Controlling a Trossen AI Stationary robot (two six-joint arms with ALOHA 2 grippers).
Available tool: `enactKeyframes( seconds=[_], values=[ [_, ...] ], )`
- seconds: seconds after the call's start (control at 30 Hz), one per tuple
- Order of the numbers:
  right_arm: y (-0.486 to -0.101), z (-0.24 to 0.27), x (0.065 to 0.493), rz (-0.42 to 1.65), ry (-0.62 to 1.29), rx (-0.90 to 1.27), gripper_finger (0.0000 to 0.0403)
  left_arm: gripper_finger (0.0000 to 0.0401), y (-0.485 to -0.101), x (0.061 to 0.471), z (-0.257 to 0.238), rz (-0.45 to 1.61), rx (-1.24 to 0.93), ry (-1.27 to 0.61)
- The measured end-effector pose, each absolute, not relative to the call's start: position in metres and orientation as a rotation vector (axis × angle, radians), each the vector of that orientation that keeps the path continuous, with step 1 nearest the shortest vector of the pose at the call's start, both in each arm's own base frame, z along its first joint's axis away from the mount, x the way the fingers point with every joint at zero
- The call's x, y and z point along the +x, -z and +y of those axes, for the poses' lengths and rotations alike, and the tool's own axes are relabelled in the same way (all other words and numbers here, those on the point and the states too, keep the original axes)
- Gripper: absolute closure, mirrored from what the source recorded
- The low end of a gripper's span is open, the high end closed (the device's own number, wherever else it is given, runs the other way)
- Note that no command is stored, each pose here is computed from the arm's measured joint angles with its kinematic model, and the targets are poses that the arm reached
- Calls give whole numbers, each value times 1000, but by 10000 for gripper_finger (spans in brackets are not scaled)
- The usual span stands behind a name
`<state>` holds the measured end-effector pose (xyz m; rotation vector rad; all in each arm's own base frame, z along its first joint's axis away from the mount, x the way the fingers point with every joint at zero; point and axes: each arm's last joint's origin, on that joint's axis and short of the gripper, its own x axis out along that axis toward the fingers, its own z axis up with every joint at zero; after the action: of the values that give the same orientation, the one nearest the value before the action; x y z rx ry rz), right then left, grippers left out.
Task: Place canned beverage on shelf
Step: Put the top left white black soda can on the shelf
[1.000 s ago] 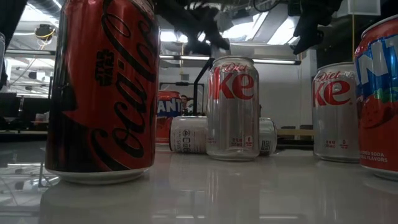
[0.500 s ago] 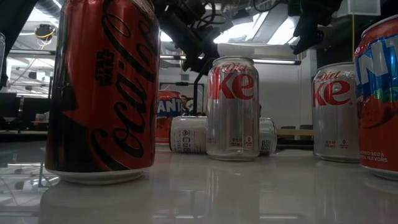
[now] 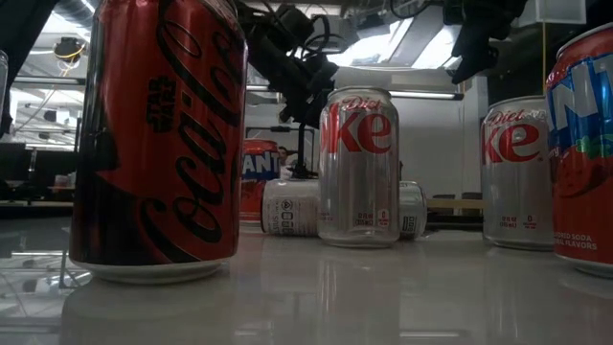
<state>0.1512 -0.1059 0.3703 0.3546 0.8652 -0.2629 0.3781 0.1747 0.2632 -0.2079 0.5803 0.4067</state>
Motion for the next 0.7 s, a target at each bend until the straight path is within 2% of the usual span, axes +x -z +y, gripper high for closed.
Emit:
enactKeyframes(
  seconds=[0.23, 0.53, 0.7],
  values=[
    [-370, -106, 151, 865, 263, 355, 33, 170, -256, 376, 175, 578, -194, -433],
    [-370, -106, 151, 865, 263, 355, 33, 127, -254, 377, 173, 581, -197, -431],
    [-370, -106, 151, 865, 263, 354, 33, 121, -255, 377, 173, 579, -198, -429]
  ],
)
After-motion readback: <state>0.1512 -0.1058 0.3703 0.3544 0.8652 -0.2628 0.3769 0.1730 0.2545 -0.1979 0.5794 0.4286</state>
